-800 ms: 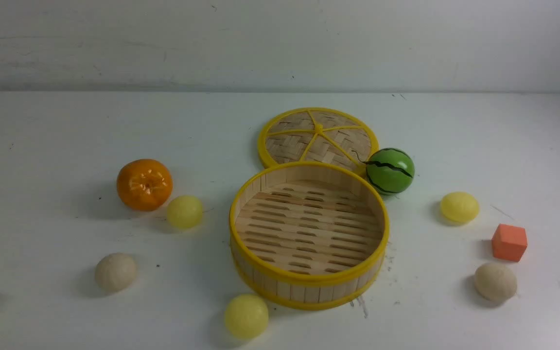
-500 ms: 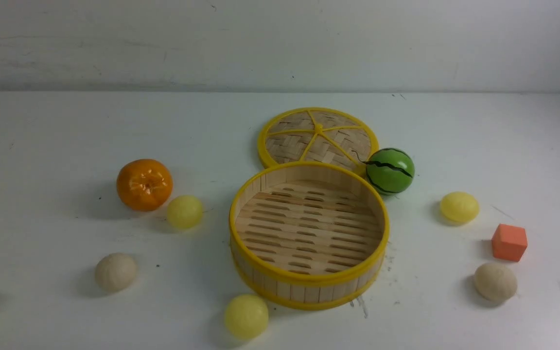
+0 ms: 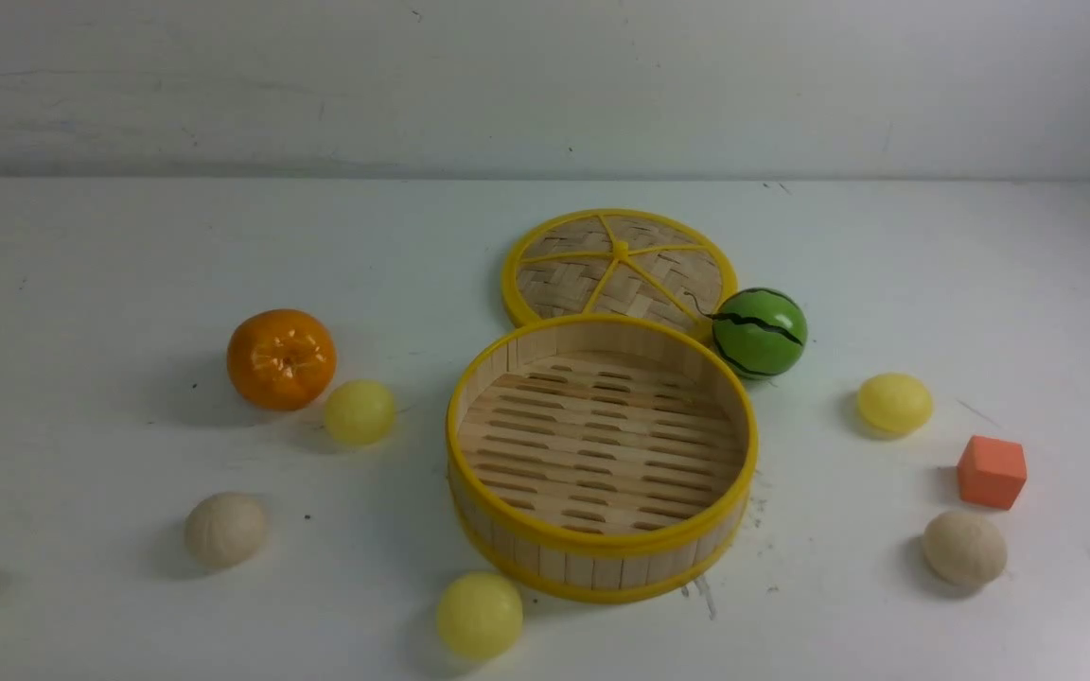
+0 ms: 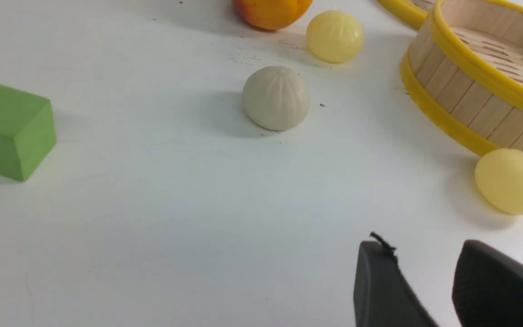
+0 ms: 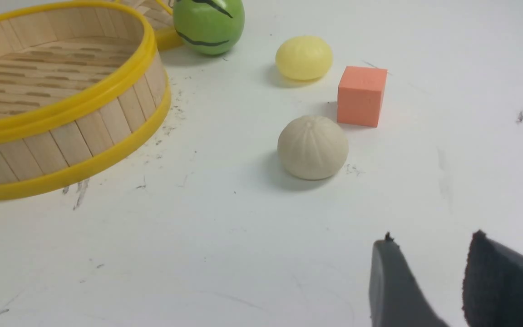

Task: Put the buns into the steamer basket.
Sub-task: Use the left arm to grab a steamed stuffed bun, then use the left arm to put the steamed stuffed bun into the steamer, then use the left arm to grab a steamed stuffed bun

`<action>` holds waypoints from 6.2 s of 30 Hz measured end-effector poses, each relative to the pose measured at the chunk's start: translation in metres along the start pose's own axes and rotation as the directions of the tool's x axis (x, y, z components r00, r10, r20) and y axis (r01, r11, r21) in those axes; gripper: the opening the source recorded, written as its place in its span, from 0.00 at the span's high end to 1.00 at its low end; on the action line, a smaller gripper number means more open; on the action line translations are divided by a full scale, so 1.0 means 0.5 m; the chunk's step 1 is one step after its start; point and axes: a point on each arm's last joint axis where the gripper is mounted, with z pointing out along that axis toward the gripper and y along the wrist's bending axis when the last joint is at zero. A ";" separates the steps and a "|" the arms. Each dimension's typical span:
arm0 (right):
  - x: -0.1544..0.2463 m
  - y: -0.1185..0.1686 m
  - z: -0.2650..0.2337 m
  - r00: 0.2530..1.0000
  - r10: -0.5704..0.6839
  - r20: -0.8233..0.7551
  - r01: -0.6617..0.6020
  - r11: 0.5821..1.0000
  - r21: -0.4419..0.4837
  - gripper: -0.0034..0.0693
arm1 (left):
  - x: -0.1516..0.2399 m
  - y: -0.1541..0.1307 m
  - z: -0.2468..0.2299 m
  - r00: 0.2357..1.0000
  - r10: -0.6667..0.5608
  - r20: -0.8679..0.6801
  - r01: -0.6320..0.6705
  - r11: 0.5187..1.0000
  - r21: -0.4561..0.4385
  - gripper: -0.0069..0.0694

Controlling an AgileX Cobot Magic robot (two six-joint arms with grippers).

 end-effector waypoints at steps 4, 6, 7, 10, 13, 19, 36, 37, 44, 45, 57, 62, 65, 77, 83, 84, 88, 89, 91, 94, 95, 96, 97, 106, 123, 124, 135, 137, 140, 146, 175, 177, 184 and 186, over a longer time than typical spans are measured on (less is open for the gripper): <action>0.000 0.000 0.000 1.000 0.000 0.000 0.000 1.000 0.000 0.62 | 0.000 0.000 0.000 1.000 -0.001 0.000 0.001 1.000 0.000 0.60; 0.000 0.000 0.000 1.000 0.000 0.000 0.000 1.000 0.000 0.62 | 0.000 0.000 0.000 1.000 -0.001 0.000 0.001 1.000 0.000 0.60; 0.000 0.000 0.000 1.000 0.000 0.000 0.000 1.000 0.000 0.62 | 0.000 0.000 0.000 1.000 -0.001 0.000 0.001 1.000 0.000 0.60; 0.000 0.000 0.000 1.000 0.000 0.000 0.000 1.000 0.000 0.62 | -0.001 0.000 0.000 1.000 -0.001 0.003 0.001 1.000 0.001 0.60; 0.000 0.000 0.000 1.000 0.000 0.000 0.000 1.000 0.000 0.62 | -0.007 -0.003 0.000 0.998 -0.049 0.039 0.048 0.999 0.018 0.60; 0.000 0.000 0.000 1.000 0.000 0.000 0.000 1.000 0.000 0.62 | -0.038 -0.014 -0.005 0.873 -0.464 0.151 0.441 0.882 0.166 0.60; 0.000 0.000 0.000 1.000 0.000 0.000 0.000 1.000 0.000 0.62 | -0.196 -0.087 -0.067 0.881 -0.464 0.091 0.421 0.857 0.297 0.93; 0.000 0.000 0.000 1.000 0.000 0.000 0.000 1.000 0.000 0.62 | -0.211 -0.100 -0.057 0.911 -0.412 -0.015 0.401 0.878 0.261 0.93; 0.000 0.000 0.000 1.000 0.000 0.000 0.000 1.000 0.000 0.62 | -0.287 -0.124 0.063 0.831 -0.098 -0.548 0.159 0.985 0.065 0.93; 0.000 0.000 0.000 1.000 0.000 0.000 0.000 1.000 0.000 0.62 | -0.285 -0.121 0.075 0.814 -0.091 -0.574 0.146 0.988 0.051 0.93; 0.000 0.000 0.000 1.000 0.000 0.000 0.000 1.000 0.000 0.62 | -0.272 -0.067 0.319 0.640 -0.086 -0.763 0.002 0.994 -0.111 0.93; 0.000 0.000 0.000 1.000 0.000 0.000 0.000 1.000 0.000 0.62 | -0.274 -0.048 0.382 0.656 -0.075 -0.751 -0.036 0.991 -0.130 0.93; 0.000 0.000 0.000 1.000 0.000 0.000 0.000 1.000 0.000 0.62 | -0.275 -0.043 0.414 0.657 -0.077 -0.750 -0.045 0.989 -0.141 0.93; 0.000 0.000 0.000 1.000 0.000 0.000 0.000 1.000 0.000 0.62 | -0.267 -0.014 0.510 0.641 0.012 -0.767 -0.177 0.975 -0.133 0.75; 0.000 0.000 0.000 1.000 0.000 0.000 0.000 1.000 0.000 0.62 | -0.250 -0.004 0.530 0.631 0.031 -0.775 -0.205 0.970 -0.129 0.60; 0.000 0.000 0.000 1.000 0.000 0.000 0.000 1.000 0.000 0.62 | -0.246 -0.003 0.533 0.628 0.030 -0.777 -0.206 0.970 -0.129 0.59; 0.000 0.000 0.000 1.000 0.000 0.000 0.000 1.000 0.000 0.62 | -0.235 0.001 0.542 0.623 0.028 -0.781 -0.206 0.970 -0.130 0.58; 0.000 0.000 0.000 1.000 0.000 0.000 0.000 1.000 0.000 0.62 | -0.230 0.003 0.548 0.623 0.028 -0.782 -0.206 0.970 -0.130 0.58; 0.000 0.000 0.000 1.000 0.000 0.000 0.000 1.000 0.000 0.62 | -0.226 0.004 0.551 0.622 0.027 -0.782 -0.205 0.970 -0.130 0.59; 0.000 0.000 0.000 1.000 0.000 0.000 0.000 1.000 0.000 0.62 | -0.220 0.006 0.557 0.618 0.024 -0.786 -0.204 0.970 -0.131 0.62; 0.000 0.000 0.000 1.000 0.000 0.000 0.000 1.000 0.000 0.62 | -0.219 0.006 0.558 0.618 0.023 -0.786 -0.204 0.970 -0.131 0.65; 0.000 0.000 0.000 1.000 0.000 0.000 0.000 1.000 0.000 0.62 | -0.219 0.006 0.558 0.618 0.022 -0.786 -0.202 0.970 -0.131 0.67; 0.000 0.000 0.000 1.000 0.000 0.000 0.000 1.000 0.000 0.62 | -0.219 0.006 0.558 0.618 0.021 -0.786 -0.201 0.971 -0.132 0.68; 0.000 0.000 0.000 1.000 0.000 0.000 0.000 1.000 0.000 0.62 | -0.260 -0.026 0.543 0.619 -0.007 -0.785 -0.148 0.981 -0.125 0.92; 0.000 0.000 0.000 1.000 0.000 0.000 0.000 1.000 0.000 0.62 | -0.319 -0.341 0.717 0.629 0.379 -0.678 -0.292 0.924 0.246 0.92; 0.000 0.000 0.000 1.000 0.000 0.000 0.000 1.000 0.000 0.62 | -0.308 -0.338 0.737 0.612 0.387 -0.690 -0.308 0.920 0.242 0.92; 0.000 0.000 0.000 1.000 0.000 0.000 0.000 1.000 0.000 0.62 | -0.272 -0.333 0.796 0.551 0.387 -0.739 -0.333 0.914 0.231 0.63; 0.000 0.000 0.000 1.000 0.000 0.000 0.000 1.000 0.000 0.62 | -0.277 -0.335 0.792 0.557 0.377 -0.741 -0.320 0.920 0.227 0.57; 0.000 0.000 0.000 1.000 0.000 0.000 0.000 1.000 0.000 0.62 | -0.327 -0.345 0.750 0.576 0.339 -0.744 -0.291 0.935 0.202 0.39; 0.000 0.000 0.000 1.000 0.000 0.000 0.000 1.000 0.000 0.62 | -0.467 -0.344 0.635 0.644 0.351 -0.680 -0.374 0.920 0.121 0.46; 0.000 0.000 0.000 1.000 0.000 0.000 0.000 1.000 0.000 0.62 | -0.302 -0.125 0.746 0.551 0.162 -0.818 -0.279 0.960 0.002 0.62; 0.000 0.000 0.000 1.000 0.000 0.000 0.000 1.000 0.000 0.62 | -0.300 -0.125 0.753 0.571 0.168 -0.804 -0.278 0.960 0.003 0.59; 0.000 0.000 0.000 1.000 0.000 0.000 0.000 1.000 0.000 0.62 | -0.306 -0.127 0.763 0.619 0.183 -0.764 -0.278 0.961 0.005 0.59; 0.000 0.000 0.000 1.000 0.000 0.000 0.000 1.000 0.000 0.62 | -0.306 -0.126 0.763 0.618 0.186 -0.764 -0.282 0.959 0.005 0.59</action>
